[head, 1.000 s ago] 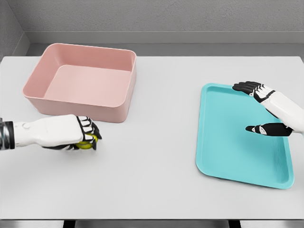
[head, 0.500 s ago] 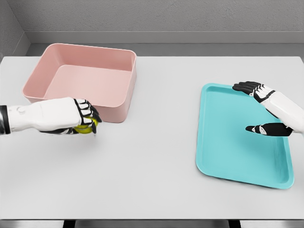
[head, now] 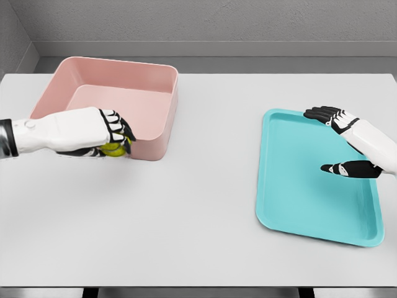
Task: Put the tennis from the blue tray into the pink basket with both arms
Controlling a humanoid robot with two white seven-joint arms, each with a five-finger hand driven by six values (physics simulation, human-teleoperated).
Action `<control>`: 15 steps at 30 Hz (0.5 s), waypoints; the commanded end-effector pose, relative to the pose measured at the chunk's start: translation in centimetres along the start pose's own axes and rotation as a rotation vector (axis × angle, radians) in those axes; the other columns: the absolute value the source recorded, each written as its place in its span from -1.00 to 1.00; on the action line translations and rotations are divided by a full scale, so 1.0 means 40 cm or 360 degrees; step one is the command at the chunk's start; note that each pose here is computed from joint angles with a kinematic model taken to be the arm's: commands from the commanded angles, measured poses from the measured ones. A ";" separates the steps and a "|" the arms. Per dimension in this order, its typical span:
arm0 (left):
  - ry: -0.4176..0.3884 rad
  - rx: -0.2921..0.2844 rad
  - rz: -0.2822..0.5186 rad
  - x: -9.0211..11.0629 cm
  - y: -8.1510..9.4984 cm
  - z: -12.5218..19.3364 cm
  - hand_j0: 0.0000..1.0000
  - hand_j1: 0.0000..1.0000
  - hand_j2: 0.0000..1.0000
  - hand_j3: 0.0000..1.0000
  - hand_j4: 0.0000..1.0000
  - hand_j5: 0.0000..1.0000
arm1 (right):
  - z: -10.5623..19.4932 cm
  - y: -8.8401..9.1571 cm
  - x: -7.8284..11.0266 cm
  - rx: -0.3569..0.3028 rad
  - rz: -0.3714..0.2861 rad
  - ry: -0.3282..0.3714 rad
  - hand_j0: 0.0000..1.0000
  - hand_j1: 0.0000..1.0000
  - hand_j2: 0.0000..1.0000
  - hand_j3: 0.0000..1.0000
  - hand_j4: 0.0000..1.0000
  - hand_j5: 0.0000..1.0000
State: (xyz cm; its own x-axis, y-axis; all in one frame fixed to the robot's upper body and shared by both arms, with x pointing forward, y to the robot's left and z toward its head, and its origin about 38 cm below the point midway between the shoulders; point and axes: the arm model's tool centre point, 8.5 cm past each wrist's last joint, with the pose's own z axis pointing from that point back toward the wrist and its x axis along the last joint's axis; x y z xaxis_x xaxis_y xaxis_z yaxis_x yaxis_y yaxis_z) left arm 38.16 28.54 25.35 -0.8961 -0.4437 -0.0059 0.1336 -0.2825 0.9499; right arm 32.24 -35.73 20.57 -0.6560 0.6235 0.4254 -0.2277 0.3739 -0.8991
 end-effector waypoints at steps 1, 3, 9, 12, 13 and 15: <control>0.0014 0.0013 0.0033 -0.012 -0.008 -0.008 0.18 0.18 0.18 0.18 0.18 0.18 | 0.000 -0.001 0.000 -0.0005 -0.0009 -0.0002 1.00 1.00 1.00 1.00 1.00 1.00; 0.0030 0.0027 0.0032 -0.025 -0.001 -0.012 0.18 0.18 0.18 0.18 0.18 0.18 | 0.000 -0.001 0.000 -0.0005 -0.0009 -0.0002 1.00 1.00 1.00 1.00 1.00 1.00; 0.0094 0.0044 0.0048 -0.068 0.003 -0.016 0.18 0.18 0.18 0.18 0.18 0.18 | 0.000 -0.002 0.000 -0.0007 -0.0009 -0.0002 1.00 1.00 1.00 1.00 1.00 1.00; 0.0111 0.0065 0.0049 -0.085 0.013 -0.023 0.18 0.18 0.18 0.18 0.18 0.18 | 0.000 -0.001 0.000 -0.0005 -0.0009 -0.0002 1.00 1.00 1.00 1.00 1.00 1.00; 0.0114 0.0067 0.0049 -0.086 0.014 -0.024 0.18 0.18 0.18 0.18 0.18 0.18 | 0.000 -0.001 0.000 -0.0005 -0.0009 -0.0002 1.00 1.00 1.00 1.00 1.00 1.00; 0.0151 0.0080 0.0054 -0.110 0.021 -0.022 0.18 0.18 0.18 0.18 0.18 0.18 | 0.000 -0.001 0.000 -0.0005 -0.0009 -0.0002 1.00 1.00 1.00 1.00 1.00 1.00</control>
State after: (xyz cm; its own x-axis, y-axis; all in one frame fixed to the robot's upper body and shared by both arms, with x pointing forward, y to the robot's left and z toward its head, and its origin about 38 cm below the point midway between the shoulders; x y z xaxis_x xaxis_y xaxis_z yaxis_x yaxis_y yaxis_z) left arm 42.20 29.13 26.50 -0.8580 -0.5132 -0.0208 0.1185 -0.2372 0.9642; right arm 32.24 -35.73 20.56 -0.6560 0.6233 0.4257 -0.2283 0.3737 -0.8990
